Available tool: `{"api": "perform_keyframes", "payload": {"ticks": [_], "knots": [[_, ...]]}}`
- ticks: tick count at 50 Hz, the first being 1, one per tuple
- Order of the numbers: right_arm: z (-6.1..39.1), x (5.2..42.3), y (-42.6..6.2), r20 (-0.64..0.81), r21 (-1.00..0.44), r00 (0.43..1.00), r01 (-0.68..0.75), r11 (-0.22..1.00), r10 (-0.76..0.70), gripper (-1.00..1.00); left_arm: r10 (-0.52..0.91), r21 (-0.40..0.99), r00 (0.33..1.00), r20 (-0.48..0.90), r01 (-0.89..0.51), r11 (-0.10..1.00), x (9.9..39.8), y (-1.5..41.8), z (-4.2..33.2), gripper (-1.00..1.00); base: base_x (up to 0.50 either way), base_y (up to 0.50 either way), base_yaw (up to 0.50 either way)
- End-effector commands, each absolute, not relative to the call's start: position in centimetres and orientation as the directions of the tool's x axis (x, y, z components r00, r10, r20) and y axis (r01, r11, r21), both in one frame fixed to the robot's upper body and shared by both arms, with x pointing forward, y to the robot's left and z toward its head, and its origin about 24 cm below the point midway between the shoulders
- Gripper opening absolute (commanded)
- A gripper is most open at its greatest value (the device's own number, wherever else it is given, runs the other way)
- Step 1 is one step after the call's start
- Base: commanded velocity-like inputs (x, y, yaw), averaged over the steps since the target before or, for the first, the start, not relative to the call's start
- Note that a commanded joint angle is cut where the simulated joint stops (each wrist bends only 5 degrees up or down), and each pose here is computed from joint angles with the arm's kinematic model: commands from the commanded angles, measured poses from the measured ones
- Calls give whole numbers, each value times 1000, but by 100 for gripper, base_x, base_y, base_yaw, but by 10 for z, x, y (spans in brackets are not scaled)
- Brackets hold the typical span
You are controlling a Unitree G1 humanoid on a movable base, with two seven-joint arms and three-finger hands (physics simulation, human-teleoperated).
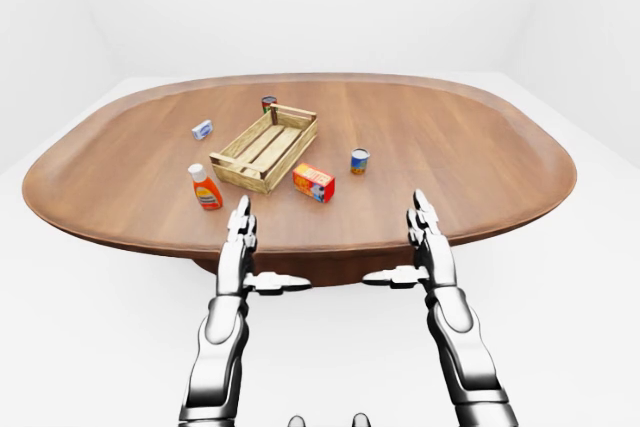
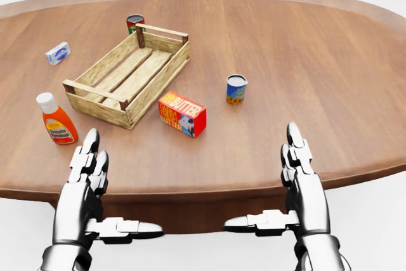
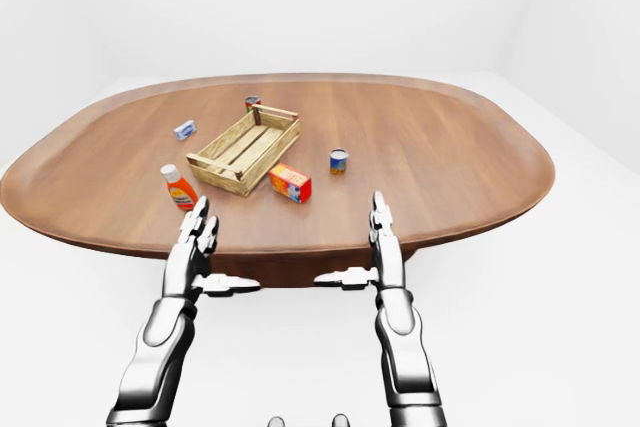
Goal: Pick up the butter and put it in the tray.
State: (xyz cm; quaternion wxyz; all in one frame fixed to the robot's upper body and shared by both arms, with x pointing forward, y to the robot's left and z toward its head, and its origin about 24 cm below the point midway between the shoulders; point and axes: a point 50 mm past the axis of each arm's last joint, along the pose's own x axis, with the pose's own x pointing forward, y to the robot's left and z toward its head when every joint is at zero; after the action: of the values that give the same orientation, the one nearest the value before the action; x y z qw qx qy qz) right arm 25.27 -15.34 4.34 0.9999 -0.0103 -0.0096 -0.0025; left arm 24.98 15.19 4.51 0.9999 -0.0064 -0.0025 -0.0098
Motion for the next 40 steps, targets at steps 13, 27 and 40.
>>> {"api": "perform_keyframes", "payload": {"ticks": [13,27,40], "knots": [[80,226,-168,129,-62,991,42,997,-34,100,-74,-40,990,124,80,996,224,158,81,100,0,0,0],[116,196,-164,257,-64,966,29,998,-12,100,-52,-36,962,267,63,997,205,167,115,100,0,0,0],[117,195,-165,257,-80,966,34,996,-13,100,-41,-35,951,307,54,998,199,170,125,100,0,1,0]]}}
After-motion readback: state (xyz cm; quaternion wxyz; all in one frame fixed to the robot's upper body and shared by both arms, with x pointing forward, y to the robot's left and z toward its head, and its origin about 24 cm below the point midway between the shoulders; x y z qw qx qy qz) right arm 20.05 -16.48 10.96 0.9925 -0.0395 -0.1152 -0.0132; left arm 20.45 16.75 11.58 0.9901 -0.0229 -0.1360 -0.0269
